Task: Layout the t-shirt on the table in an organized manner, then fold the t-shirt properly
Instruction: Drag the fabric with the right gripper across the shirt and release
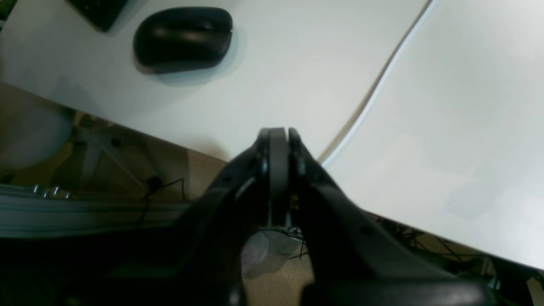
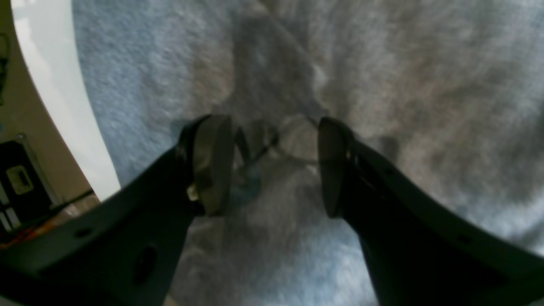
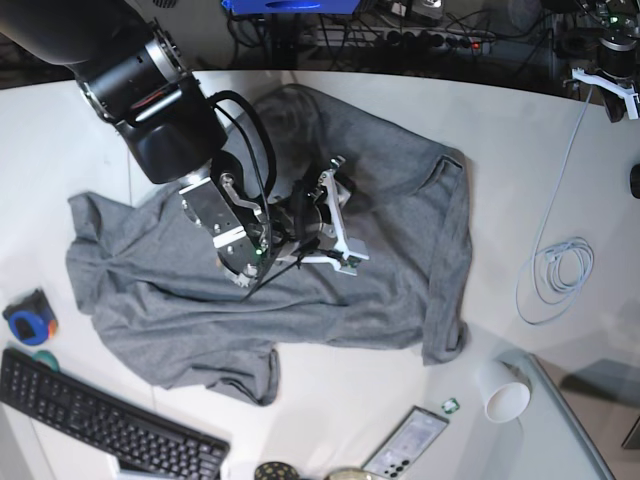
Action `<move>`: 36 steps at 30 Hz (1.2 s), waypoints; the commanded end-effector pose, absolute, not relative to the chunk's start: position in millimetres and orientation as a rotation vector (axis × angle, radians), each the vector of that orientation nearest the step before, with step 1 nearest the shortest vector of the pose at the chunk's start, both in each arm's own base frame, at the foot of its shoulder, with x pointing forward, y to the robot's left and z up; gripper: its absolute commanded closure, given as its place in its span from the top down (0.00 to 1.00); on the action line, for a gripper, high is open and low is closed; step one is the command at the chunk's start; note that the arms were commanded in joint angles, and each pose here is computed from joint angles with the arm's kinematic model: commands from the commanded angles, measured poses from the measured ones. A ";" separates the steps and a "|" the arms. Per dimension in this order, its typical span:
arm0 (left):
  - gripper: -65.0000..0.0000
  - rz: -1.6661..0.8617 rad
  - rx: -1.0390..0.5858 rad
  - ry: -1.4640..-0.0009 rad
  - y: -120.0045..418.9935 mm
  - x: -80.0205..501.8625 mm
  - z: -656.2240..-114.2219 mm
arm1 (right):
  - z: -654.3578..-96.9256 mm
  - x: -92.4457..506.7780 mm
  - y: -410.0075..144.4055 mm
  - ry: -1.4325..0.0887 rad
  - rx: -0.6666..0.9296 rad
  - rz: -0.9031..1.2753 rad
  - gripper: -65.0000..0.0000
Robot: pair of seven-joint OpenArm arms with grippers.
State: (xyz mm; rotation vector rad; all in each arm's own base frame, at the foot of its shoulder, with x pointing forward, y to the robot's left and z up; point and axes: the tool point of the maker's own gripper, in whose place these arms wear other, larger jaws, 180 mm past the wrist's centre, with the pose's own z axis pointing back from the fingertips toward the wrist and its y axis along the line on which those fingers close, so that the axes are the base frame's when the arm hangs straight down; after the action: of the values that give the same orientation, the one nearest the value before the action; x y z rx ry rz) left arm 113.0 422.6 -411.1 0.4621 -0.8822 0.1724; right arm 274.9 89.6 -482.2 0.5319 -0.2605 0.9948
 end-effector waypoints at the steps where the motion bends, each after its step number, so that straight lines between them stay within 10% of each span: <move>1: 0.00 0.162 0.491 -0.915 431.3 115.8 -398.2 | -464.8 292.4 102.9 -0.325 0.556 1.001 0.46; 7: 0.00 0.164 0.491 -0.921 431.3 118.2 -397.5 | -462.4 291.5 110.5 -0.330 0.571 1.002 0.41; 12: 0.00 0.163 0.489 -0.922 430.9 119.1 -397.5 | -463.5 287.4 111.9 -0.326 0.576 1.002 0.00; 29: 0.00 0.153 0.490 -0.934 429.5 123.8 -394.1 | -421.5 171.6 187.5 -0.303 0.591 1.584 0.03; 36: 0.00 0.133 0.505 -0.991 428.3 144.2 -376.7 | -404.0 152.1 201.6 -0.357 0.618 1.669 0.42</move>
State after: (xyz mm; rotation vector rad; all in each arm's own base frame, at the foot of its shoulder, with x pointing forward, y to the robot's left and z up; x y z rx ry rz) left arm 141.5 421.9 -390.3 0.4782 -0.9573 0.1498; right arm 149.8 185.2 -421.7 0.5673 -0.2983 1.6661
